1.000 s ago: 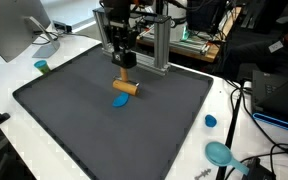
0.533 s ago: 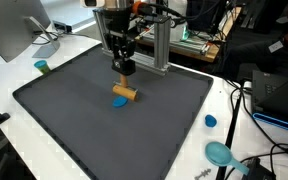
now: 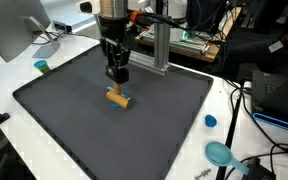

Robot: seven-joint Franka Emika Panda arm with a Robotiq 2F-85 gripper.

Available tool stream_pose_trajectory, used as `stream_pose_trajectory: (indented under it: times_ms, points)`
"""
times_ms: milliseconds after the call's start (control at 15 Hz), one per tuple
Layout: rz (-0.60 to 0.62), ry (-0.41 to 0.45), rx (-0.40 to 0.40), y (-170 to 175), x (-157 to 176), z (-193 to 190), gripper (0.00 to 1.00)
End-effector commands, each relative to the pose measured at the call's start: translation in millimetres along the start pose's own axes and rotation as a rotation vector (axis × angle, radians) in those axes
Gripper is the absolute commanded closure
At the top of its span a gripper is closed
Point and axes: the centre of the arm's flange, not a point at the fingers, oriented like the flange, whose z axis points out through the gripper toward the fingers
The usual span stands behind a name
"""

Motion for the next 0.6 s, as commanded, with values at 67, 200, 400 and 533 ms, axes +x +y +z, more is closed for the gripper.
stream_pose_trajectory:
  times_ms: [67, 200, 400, 533]
  points:
    - [0.016, 0.003, -0.042, -15, 17, 19, 0.78]
    - [0.007, -0.026, -0.062, -19, 19, 26, 0.78]
    - [-0.001, -0.071, -0.080, -23, 23, 30, 0.78]
    - [-0.002, -0.076, -0.067, -25, 29, 33, 0.78]
